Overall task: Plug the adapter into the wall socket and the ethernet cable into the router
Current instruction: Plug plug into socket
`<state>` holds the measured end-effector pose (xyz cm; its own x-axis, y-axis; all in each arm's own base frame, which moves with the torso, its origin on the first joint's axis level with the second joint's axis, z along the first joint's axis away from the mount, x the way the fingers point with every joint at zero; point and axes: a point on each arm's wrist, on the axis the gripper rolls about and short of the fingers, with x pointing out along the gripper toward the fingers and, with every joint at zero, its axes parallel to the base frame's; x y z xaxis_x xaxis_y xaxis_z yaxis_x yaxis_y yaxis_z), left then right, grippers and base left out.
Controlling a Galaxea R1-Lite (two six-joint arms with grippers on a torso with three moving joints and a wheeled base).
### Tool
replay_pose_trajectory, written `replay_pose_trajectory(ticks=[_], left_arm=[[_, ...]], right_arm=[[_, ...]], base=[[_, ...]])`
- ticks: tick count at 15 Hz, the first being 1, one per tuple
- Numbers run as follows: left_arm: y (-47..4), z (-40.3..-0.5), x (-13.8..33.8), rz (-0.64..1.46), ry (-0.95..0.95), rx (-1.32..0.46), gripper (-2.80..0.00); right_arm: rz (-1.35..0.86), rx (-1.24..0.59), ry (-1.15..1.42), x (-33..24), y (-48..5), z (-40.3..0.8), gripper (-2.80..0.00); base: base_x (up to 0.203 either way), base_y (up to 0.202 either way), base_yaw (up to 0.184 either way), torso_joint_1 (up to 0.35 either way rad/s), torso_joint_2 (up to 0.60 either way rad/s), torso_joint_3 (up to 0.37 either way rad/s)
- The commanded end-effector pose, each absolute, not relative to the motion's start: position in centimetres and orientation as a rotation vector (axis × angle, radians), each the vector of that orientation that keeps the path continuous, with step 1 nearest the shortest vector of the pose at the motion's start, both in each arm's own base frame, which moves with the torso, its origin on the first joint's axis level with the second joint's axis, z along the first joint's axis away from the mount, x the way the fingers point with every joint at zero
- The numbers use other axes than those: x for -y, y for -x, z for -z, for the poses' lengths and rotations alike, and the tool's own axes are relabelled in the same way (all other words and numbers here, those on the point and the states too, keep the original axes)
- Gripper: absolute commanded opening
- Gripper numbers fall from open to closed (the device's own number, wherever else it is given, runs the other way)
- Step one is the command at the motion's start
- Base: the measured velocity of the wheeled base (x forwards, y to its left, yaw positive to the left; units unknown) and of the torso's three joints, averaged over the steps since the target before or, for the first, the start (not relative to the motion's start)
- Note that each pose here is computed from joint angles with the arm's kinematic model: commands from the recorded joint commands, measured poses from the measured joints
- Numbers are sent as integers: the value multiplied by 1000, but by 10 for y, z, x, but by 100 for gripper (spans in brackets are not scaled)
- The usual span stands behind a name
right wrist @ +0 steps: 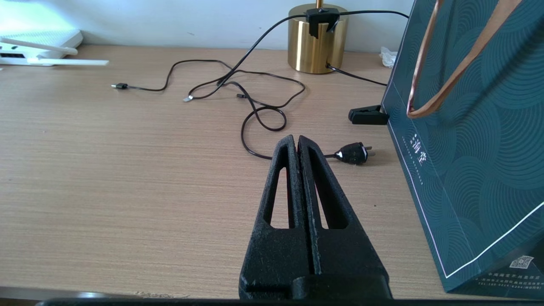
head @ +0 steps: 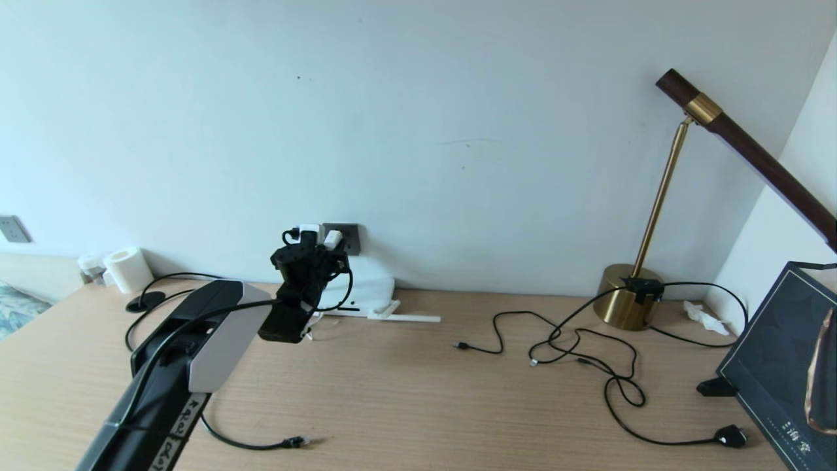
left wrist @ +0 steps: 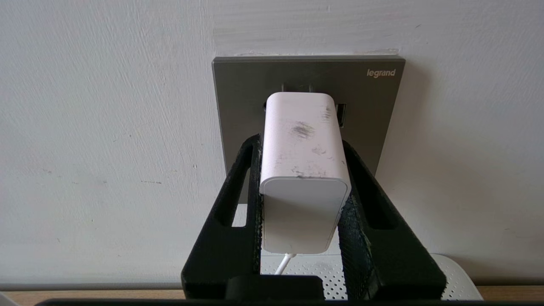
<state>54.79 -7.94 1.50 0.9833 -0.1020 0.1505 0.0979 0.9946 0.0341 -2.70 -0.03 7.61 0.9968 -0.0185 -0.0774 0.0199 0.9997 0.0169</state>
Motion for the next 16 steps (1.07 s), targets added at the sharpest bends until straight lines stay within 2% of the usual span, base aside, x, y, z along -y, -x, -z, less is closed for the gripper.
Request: replay_pose_trajectory(ticks=[1,16], left_arm=[[-548,-14,79,99,-27,154,-280],[-548,-14,79,102,-30,120,-280]], right_arm=[[19,-78,-18,0,27,-76,-280],[19,-78,-18,0,27,-76,-280]], base=[[0,0,0,0,0,0],[0,0,0,0,0,0]])
